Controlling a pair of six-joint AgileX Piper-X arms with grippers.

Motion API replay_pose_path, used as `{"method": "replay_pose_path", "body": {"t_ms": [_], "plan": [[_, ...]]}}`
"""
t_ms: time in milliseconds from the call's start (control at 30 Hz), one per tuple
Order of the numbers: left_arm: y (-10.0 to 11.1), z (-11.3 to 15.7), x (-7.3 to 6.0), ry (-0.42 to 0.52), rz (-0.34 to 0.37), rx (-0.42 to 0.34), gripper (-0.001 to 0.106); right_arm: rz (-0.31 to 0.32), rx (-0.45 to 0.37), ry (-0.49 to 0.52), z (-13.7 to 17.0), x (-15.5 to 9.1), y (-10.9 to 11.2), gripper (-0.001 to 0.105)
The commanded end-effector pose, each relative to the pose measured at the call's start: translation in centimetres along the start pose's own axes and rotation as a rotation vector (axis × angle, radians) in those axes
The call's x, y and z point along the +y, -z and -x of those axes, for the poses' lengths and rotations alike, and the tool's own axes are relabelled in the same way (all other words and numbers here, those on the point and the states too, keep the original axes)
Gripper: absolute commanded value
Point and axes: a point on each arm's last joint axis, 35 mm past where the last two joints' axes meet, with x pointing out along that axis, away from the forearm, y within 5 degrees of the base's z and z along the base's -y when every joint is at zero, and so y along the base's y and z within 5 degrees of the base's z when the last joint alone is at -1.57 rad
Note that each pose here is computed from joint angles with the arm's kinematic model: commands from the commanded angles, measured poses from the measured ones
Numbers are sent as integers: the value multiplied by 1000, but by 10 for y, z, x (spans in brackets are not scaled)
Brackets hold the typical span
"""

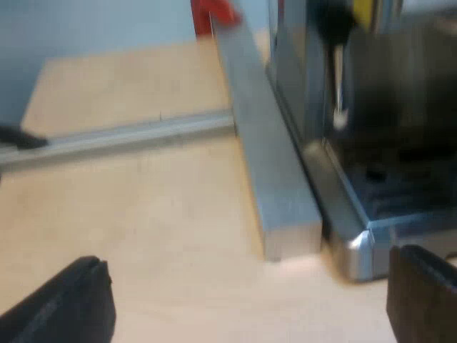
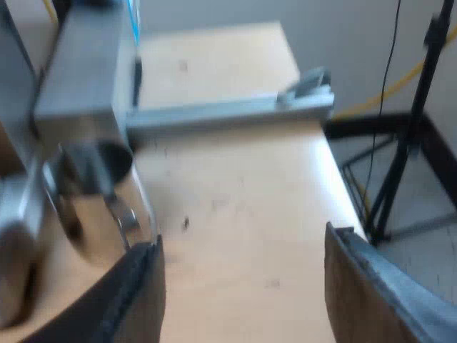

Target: Put the handle in the coffee machine

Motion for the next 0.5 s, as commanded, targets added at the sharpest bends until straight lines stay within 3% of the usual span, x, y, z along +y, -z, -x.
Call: {"method": "replay_pose_path", "body": {"t_ms": [33, 133, 167, 200, 500], "plan": [[5, -9, 2, -16, 24, 22, 79, 18, 29, -4, -7, 3, 7, 52], [7, -12, 3, -16, 10, 26, 79, 25, 68, -13, -14, 6, 16, 52], [7, -12, 3, -16, 9, 25, 79, 40, 148, -31, -20, 10, 30, 52], [7, -12, 3, -15, 9, 26, 79, 45, 176, -40, -21, 11, 34, 52], [7, -13, 1, 47, -19, 34, 79, 45, 174, -38, -22, 12, 35, 52]]}}
